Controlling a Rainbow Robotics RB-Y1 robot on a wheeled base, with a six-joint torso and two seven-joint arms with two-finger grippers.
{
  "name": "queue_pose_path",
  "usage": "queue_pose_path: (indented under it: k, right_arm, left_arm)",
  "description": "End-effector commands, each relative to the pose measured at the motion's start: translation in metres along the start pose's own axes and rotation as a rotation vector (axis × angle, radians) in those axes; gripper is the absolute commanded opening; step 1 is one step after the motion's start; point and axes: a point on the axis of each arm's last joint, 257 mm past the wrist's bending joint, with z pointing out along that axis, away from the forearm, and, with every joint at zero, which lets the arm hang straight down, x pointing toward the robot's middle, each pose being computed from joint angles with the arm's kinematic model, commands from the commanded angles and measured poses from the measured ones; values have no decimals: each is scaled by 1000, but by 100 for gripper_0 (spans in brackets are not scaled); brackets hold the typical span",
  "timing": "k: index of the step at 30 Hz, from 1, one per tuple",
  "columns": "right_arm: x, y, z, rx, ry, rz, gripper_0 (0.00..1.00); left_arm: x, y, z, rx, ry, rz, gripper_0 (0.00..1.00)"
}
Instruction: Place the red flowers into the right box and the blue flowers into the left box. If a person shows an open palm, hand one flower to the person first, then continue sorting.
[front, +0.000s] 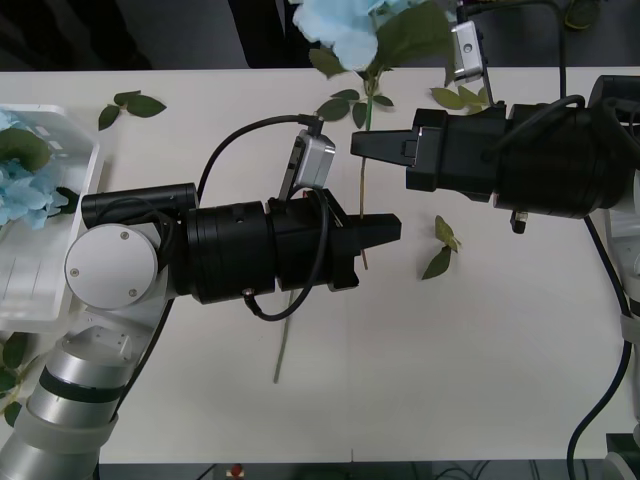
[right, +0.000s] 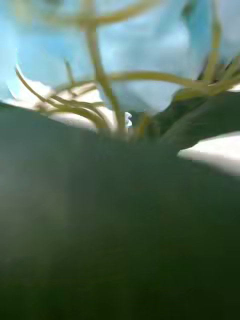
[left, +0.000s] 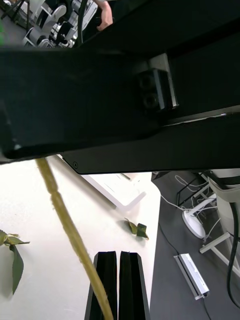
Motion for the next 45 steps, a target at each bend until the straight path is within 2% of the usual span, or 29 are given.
queue_pose_path:
  k: [1, 2, 10, 16, 22, 28, 32, 38, 45]
  right_arm:
    - [-10, 5, -6, 4, -10, -53, 92]
    - [-10, 5, -6, 4, -10, -53, 100]
    - [-10, 5, -6, 4, -10, -53, 100]
    - [-10, 5, -6, 4, -10, -53, 100]
    - [-10, 5, -6, 4, -10, -53, 100]
    - [-9, 1, -9, 12, -17, -43, 100]
    - [-26, -8, -29, 66, -47, -95, 100]
    - [-26, -33, -66, 162, 0, -210, 100]
    - [-3, -63, -110, 234, 146, -323, 100]
  left_arm:
    - [-14, -1, -9, -16, -25, -2, 0]
    - [-15, 3, -11, -25, -19, 4, 0]
    - [-22, 44, -50, -196, 79, 12, 0]
    - [-28, 88, -116, -433, 161, -26, 0]
    - [-28, 139, -226, -759, 199, -118, 0]
    - [-26, 181, -382, -1184, 233, -173, 0]
    - [-24, 195, -487, -1438, 224, -201, 0]
    - [-30, 190, -596, -1665, 260, -210, 0]
    - [-16, 198, -670, -1766, 290, -184, 0]
